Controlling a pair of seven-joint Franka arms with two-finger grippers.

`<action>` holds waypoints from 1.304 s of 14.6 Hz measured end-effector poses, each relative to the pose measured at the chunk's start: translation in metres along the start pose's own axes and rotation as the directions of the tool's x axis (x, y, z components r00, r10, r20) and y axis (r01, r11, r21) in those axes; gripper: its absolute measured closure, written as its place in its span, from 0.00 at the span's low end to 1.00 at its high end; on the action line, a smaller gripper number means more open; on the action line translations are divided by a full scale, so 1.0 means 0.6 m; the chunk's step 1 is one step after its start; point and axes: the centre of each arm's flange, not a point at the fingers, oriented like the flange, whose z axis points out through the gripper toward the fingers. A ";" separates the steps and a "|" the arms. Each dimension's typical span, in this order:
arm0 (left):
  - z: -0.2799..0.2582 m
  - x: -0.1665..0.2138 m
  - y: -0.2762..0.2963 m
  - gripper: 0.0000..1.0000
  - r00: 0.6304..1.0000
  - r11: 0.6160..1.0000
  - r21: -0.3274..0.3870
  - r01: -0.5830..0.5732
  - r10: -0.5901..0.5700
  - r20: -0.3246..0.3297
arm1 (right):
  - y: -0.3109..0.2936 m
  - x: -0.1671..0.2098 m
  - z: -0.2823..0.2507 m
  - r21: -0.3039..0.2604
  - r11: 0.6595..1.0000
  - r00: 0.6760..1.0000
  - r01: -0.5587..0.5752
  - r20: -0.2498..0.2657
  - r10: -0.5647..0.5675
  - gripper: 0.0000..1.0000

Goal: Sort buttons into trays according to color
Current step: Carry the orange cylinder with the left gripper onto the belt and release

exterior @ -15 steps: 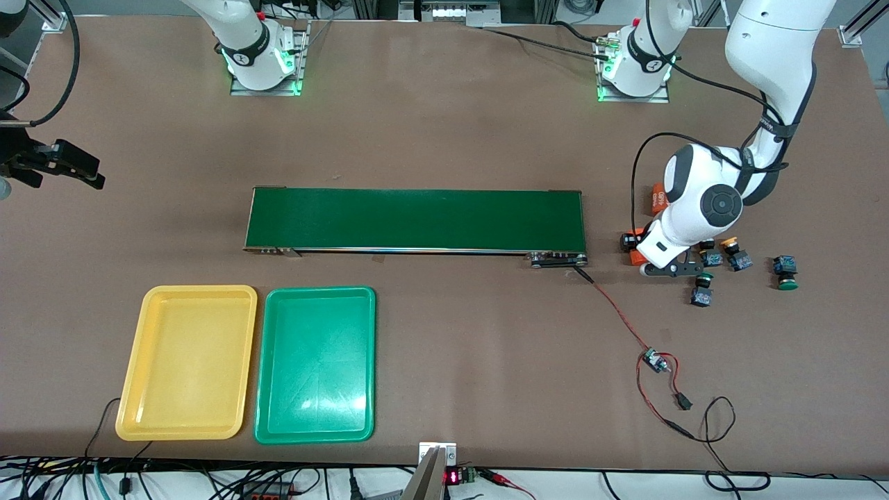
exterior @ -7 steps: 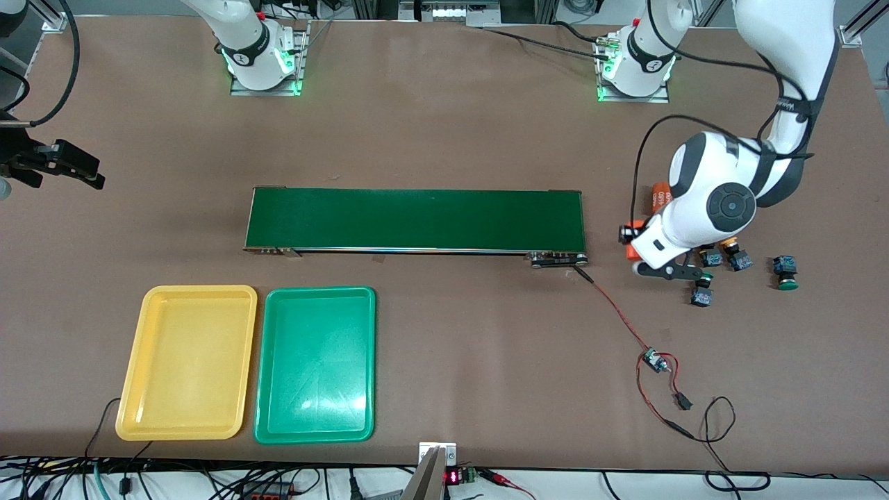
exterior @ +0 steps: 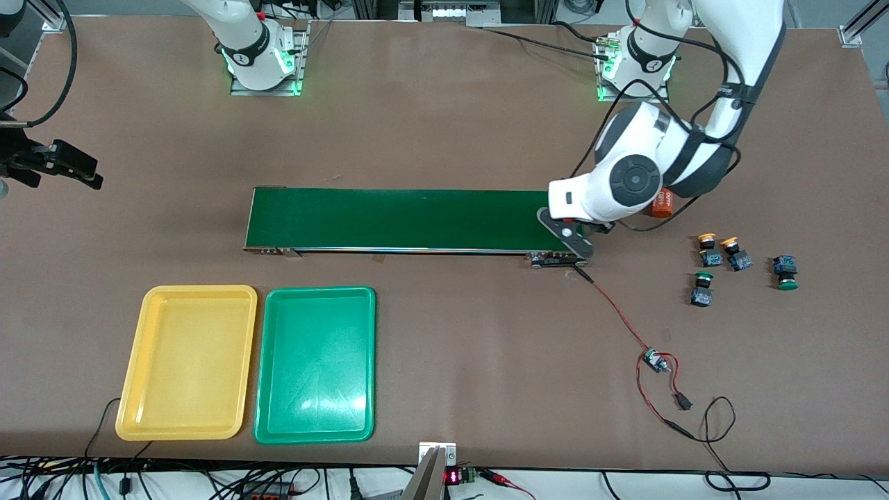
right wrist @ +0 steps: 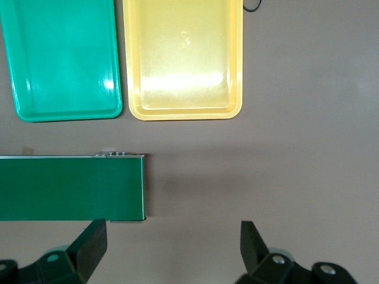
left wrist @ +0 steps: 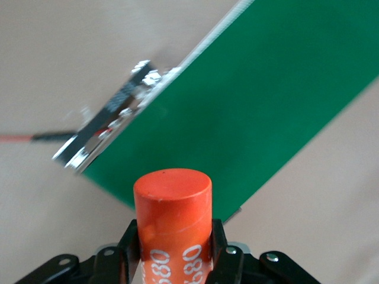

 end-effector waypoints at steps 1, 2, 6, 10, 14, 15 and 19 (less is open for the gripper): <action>0.006 0.006 0.004 0.50 0.995 0.995 -0.002 -0.095 0.095 -0.003 | 0.000 0.000 0.000 0.000 1.000 1.000 0.000 0.000 0.000 0.00; 0.012 0.013 0.005 0.50 0.981 0.981 0.002 -0.195 0.195 -0.015 | 0.000 0.000 0.000 0.000 1.000 1.000 0.000 0.000 0.000 0.00; 0.048 0.036 0.005 0.50 0.873 0.873 0.026 -0.487 0.487 -0.022 | 0.003 0.000 0.000 0.000 1.000 1.000 -0.003 0.000 0.003 0.00; 0.063 0.050 0.030 0.50 0.749 0.745 0.077 -0.663 0.659 0.069 | 0.007 0.000 0.001 0.000 1.000 1.000 -0.008 0.000 0.008 0.00; 0.075 0.055 0.028 0.41 0.717 0.713 0.082 -0.697 0.691 0.088 | 0.008 0.000 0.001 0.000 1.000 1.000 -0.008 -0.001 0.008 0.00; 0.073 0.055 0.027 0.34 0.718 0.713 0.084 -0.696 0.691 0.087 | 0.008 0.000 0.001 0.000 1.000 1.000 -0.008 -0.001 0.008 0.00; 0.042 0.060 0.010 0.01 0.732 0.724 0.114 -0.680 0.677 0.070 | 0.008 0.000 0.001 0.000 1.000 1.000 -0.009 0.000 0.009 0.00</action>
